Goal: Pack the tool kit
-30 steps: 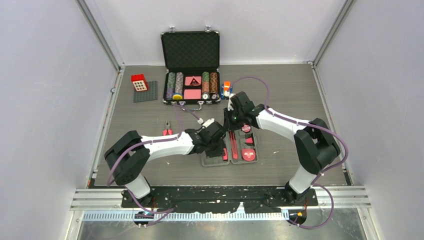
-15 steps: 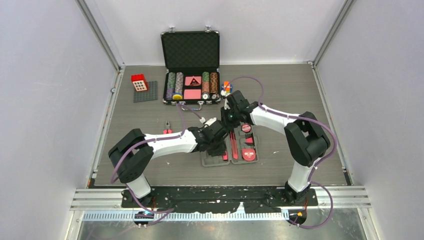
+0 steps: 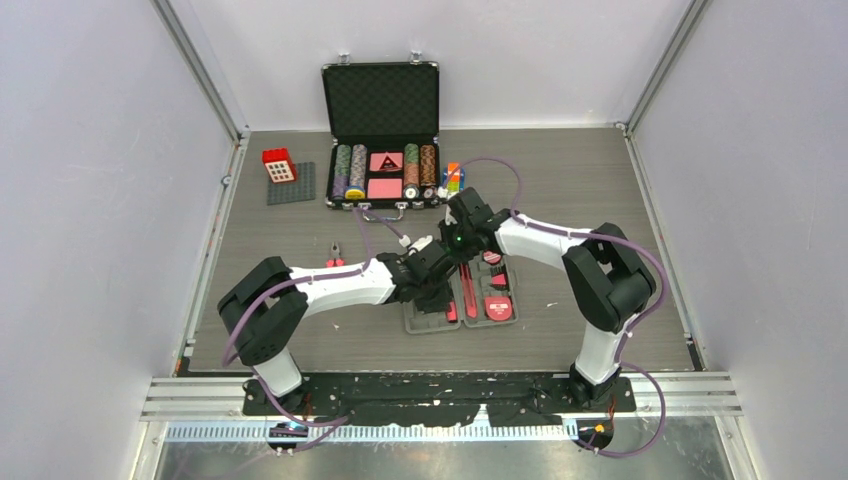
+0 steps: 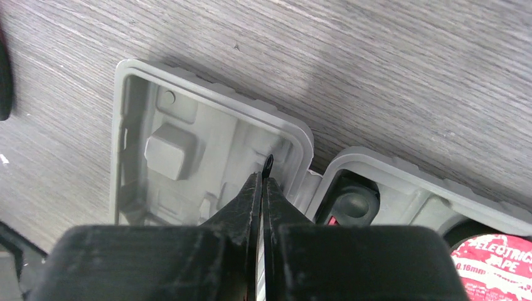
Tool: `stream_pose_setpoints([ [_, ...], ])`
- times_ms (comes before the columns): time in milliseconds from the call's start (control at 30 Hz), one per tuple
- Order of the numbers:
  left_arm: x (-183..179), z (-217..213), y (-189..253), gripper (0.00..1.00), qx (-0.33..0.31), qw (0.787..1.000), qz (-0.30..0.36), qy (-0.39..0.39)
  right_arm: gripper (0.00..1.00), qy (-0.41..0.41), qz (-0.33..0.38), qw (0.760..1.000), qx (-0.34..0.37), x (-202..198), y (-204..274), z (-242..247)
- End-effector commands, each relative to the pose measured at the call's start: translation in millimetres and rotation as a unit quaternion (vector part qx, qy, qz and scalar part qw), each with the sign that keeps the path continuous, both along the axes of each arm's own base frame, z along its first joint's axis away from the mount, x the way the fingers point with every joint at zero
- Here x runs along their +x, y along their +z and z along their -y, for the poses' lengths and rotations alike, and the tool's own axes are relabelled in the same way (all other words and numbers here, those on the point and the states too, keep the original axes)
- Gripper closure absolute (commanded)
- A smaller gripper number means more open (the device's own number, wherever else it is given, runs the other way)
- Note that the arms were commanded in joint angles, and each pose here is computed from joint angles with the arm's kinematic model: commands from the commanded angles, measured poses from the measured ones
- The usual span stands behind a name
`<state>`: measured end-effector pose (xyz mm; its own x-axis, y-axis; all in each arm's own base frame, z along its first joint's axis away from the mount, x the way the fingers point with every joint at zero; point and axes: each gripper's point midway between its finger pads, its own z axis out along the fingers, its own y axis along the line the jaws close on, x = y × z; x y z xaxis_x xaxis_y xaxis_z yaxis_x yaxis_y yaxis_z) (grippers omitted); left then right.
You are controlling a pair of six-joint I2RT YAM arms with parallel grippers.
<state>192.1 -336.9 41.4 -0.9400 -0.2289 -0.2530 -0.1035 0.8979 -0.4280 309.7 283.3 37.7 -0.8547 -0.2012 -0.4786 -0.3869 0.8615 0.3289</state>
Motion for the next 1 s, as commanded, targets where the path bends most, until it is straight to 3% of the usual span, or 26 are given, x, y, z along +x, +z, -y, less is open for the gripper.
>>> stream_pose_setpoints([
  [0,-3,1,-8,1.0,0.009,1.0,-0.014,0.002,0.95,0.001,-0.011,0.993,-0.121,-24,-38,32],
  [633,-6,-13,-11,1.0,-0.005,0.999,-0.01,0.035,0.95,-0.033,-0.045,0.947,-0.316,-33,-88,82],
  [833,-5,-14,-10,1.0,-0.013,0.999,-0.003,0.039,0.95,-0.024,-0.051,0.942,-0.33,-36,-100,77],
  [967,-4,-13,-8,1.0,-0.016,0.999,0.001,0.04,0.95,-0.008,-0.064,0.955,-0.289,-41,-106,61],
])
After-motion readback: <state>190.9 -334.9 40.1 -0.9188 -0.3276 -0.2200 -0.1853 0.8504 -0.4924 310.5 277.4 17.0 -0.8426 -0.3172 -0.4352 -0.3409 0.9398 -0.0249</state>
